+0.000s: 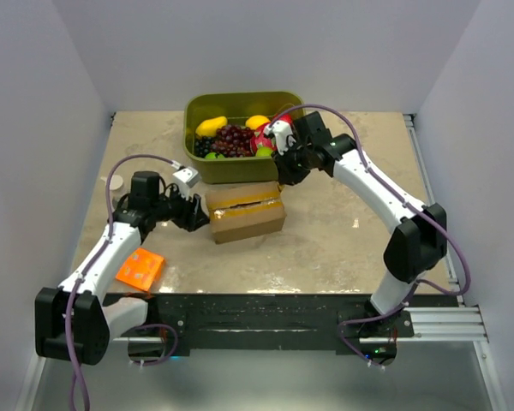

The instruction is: Unpack the express box

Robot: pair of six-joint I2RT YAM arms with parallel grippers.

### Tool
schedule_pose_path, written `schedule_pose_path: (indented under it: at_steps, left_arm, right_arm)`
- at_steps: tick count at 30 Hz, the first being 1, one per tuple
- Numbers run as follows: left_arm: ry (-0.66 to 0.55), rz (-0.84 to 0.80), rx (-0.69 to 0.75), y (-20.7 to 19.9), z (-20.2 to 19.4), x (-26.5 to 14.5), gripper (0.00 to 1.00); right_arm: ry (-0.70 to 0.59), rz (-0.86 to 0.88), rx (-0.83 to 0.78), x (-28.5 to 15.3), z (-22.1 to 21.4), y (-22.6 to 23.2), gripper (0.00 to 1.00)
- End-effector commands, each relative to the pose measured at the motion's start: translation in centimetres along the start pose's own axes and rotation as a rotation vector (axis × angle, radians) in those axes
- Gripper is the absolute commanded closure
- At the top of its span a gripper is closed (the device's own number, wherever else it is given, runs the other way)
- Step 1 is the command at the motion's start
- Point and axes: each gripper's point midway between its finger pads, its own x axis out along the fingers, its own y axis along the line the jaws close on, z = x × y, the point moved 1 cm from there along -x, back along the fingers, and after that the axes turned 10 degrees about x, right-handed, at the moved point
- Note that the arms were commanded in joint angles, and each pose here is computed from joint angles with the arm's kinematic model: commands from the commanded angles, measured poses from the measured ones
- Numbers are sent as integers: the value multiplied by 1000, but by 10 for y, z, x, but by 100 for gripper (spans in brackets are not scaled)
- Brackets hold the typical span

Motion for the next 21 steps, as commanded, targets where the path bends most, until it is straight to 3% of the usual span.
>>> schedule_pose_path:
  at_steps: [1,5,10,12,15,19,21]
  left_arm:
    - [-59,-80,44,-16,12,-8,44]
    - [29,-56,123,-11,13,-21,43]
    - [-97,-176,361,-22,70,-36,36]
    - [-169,-230,405,-30,93,-38,31]
    - [-204,-266,348,-28,117,-23,29]
    - [-162,-348,228,-18,124,9,28]
    - [-161,-364,258,-17,136,16,26]
  right_arm:
    - [-120,48,-36,-6,44,20,100]
    - [-111,-22,20,-19,33,-11,100]
    - [-196,-44,208,-57,32,-55,100]
    - [-265,23,277,-76,34,-59,100]
    - [-360,154,391,-90,34,-54,100]
    - [-479,373,572,-103,34,-49,100]
    - [-504,502,665,-103,32,-43,100]
